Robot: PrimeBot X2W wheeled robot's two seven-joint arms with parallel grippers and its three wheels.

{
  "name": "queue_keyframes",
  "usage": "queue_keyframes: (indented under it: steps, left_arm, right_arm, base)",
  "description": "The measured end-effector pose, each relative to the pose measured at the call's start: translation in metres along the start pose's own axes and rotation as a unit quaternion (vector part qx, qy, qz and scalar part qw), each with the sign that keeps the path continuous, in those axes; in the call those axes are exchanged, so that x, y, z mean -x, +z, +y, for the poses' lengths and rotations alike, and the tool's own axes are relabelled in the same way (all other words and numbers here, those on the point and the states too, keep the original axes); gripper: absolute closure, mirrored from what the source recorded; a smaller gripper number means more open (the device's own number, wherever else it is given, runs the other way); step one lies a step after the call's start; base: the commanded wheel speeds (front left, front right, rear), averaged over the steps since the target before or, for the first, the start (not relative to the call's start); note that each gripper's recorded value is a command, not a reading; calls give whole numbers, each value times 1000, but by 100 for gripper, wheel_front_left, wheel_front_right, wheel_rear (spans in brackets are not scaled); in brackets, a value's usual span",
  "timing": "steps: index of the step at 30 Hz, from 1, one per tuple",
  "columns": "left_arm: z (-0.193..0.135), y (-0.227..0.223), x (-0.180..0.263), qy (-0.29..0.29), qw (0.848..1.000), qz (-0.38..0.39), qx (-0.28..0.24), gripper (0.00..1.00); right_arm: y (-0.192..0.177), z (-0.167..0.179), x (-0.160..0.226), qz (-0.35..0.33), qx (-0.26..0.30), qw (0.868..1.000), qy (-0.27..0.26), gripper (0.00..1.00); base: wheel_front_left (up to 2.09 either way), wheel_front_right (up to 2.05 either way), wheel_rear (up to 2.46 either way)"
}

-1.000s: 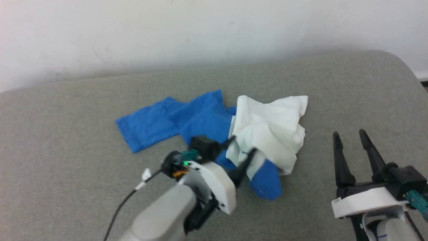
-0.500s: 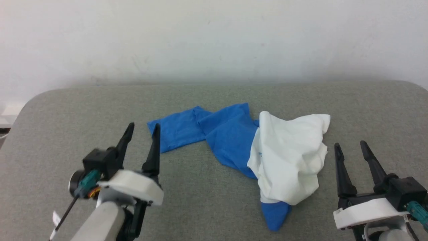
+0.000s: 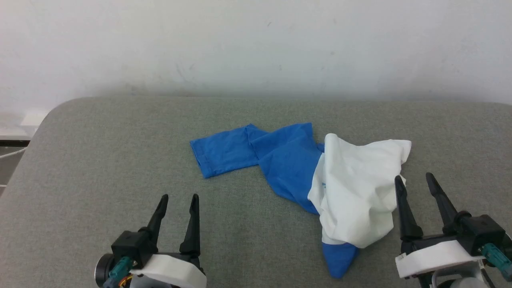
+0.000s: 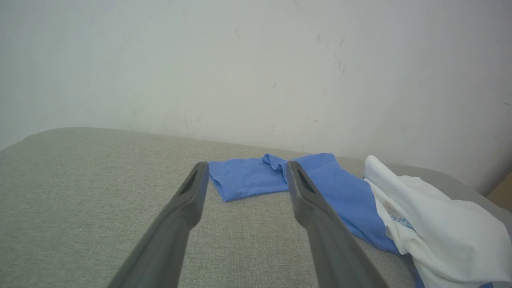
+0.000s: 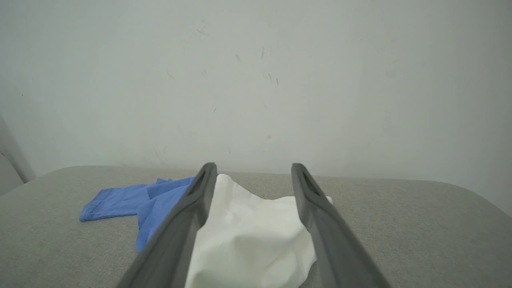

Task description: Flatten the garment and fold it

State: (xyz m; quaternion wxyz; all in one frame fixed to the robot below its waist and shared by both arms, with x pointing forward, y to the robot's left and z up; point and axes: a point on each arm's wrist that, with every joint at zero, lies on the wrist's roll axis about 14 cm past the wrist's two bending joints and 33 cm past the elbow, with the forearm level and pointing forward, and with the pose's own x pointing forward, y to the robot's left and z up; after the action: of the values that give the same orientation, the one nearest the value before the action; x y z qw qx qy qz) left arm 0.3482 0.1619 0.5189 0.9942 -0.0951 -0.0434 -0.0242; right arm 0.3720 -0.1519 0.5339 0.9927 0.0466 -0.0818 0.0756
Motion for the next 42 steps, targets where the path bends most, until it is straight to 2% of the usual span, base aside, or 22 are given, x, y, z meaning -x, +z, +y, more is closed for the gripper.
queue_keyframes:
  steps: [8,15,17,20,24,29,34,37,38,39,40,42]
  left_arm:
    - [-9,-32,-4,-27,998,49,-11,0]
    - [-43,-54,-38,-86,989,118,-16,0]
    - [-56,-65,-46,-110,982,152,-21,0]
    - [-80,-89,-52,-158,961,223,-41,0]
    - [-101,-100,-72,-190,945,260,-60,0]
    - [-108,-121,-91,-190,928,310,-78,0]
    - [-102,-155,-92,-173,903,379,-105,0]
    - [-106,-164,-94,-184,891,398,-118,0]
    - [-108,-166,-94,-191,887,403,-120,3]
    - [-110,-167,-93,-195,886,404,-119,65]
    - [-111,-167,-94,-199,886,403,-115,100]
    - [-113,-165,-94,-203,890,394,-107,100]
  right_arm:
    - [-8,0,0,11,-2,1000,0,0]
    - [-14,-12,-3,20,-1,1000,-17,0]
    - [-17,-16,-3,23,0,999,-24,0]
    - [-21,-24,-1,30,1,999,-36,0]
    - [-24,-35,2,36,4,998,-53,0]
    - [-25,-50,8,40,4,996,-77,0]
    - [-29,-60,15,48,3,994,-95,0]
    - [-30,-66,17,51,2,993,-104,0]
    - [-31,-67,18,52,3,993,-107,0]
    - [-31,-68,19,53,3,993,-108,0]
    - [-31,-69,19,53,4,993,-110,0]
    - [-30,-70,19,52,4,992,-112,0]
  base:
    - [0,0,0]
    - [0,0,0]
    - [0,0,0]
    - [0,0,0]
    - [0,0,0]
    - [0,0,0]
    - [0,0,0]
    - [0,0,0]
    - [0,0,0]
    - [0,0,0]
    - [0,0,0]
    - [0,0,0]
